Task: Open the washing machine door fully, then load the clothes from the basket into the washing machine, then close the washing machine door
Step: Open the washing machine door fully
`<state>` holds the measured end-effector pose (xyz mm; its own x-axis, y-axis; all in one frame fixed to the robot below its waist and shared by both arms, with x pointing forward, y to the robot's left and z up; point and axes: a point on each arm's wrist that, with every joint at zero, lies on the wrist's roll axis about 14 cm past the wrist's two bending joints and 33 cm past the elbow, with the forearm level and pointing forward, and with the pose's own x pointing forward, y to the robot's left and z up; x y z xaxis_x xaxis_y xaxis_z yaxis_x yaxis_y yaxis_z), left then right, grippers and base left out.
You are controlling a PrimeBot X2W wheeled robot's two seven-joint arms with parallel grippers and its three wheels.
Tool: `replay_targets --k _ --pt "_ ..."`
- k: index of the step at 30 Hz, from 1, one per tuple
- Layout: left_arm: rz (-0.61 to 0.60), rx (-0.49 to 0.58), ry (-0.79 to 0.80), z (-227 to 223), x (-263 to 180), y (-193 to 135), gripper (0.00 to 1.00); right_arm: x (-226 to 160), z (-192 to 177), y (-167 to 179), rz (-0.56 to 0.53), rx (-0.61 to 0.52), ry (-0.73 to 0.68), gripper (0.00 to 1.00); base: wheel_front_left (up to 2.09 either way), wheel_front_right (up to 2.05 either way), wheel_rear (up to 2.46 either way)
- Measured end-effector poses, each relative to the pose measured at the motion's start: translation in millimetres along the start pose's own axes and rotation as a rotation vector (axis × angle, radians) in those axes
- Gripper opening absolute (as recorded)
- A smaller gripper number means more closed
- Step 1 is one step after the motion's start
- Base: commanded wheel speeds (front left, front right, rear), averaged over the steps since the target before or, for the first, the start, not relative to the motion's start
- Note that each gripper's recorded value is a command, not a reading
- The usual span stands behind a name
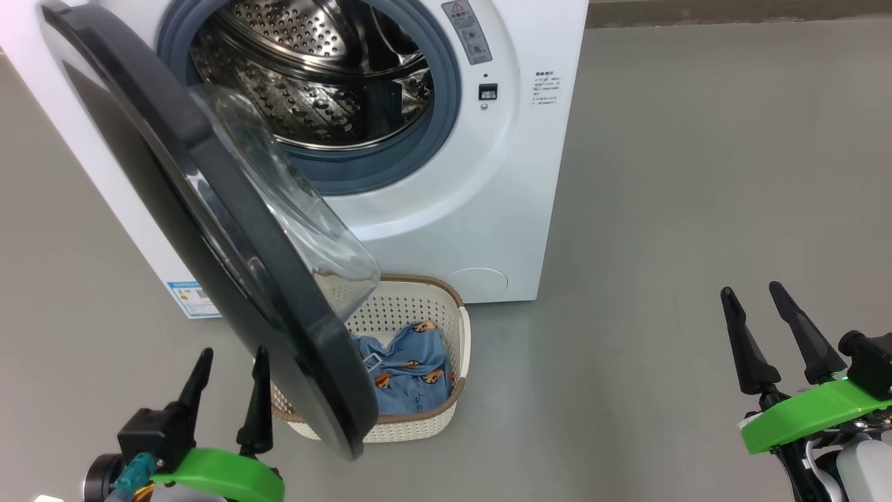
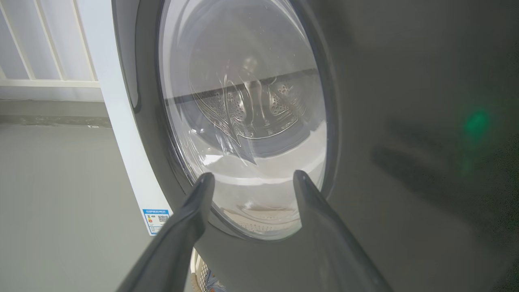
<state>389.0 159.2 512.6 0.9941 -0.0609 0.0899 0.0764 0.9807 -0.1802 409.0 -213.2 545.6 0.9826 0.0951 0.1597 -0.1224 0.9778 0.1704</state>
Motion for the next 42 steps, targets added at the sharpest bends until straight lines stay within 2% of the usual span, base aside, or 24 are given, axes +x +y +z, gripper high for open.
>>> replay_targets --k 25,26,27,28,29,35,42 --pt "0.019 0.005 0.006 -1.8 -2.1 8.1 1.0 4.6 -6.5 7.3 0.015 -0.006 0.012 1.0 0.0 0.0 0.0" --pt "0.019 0.005 0.006 -2.1 -2.0 8.0 0.94 4.5 -6.7 7.3 0.014 -0.006 0.012 1.0 0.0 0.0 0.0" --pt "0.019 0.004 0.007 -2.4 -2.0 7.9 0.48 4.5 -6.8 7.4 0.014 -0.005 0.012 1.0 0.0 0.0 0.0" --pt "0.019 0.004 0.007 -2.4 -2.0 7.8 0.31 4.5 -6.8 7.3 0.014 -0.005 0.012 1.0 0.0 0.0 0.0" --pt "0.019 0.004 0.007 -2.4 -1.9 7.7 0.0 4.5 -6.8 7.3 0.014 -0.005 0.012 1.0 0.0 0.0 0.0" --pt "0.012 0.008 -0.023 7.3 -0.5 5.6 0.0 4.9 -6.4 8.5 0.015 -0.001 0.01 1.0 0.0 0.0 0.0" --pt "-0.016 0.016 -0.173 55.3 3.3 -5.9 0.0 2.4 -9.6 11.6 0.019 0.005 0.018 1.0 0.0 0.0 0.0"
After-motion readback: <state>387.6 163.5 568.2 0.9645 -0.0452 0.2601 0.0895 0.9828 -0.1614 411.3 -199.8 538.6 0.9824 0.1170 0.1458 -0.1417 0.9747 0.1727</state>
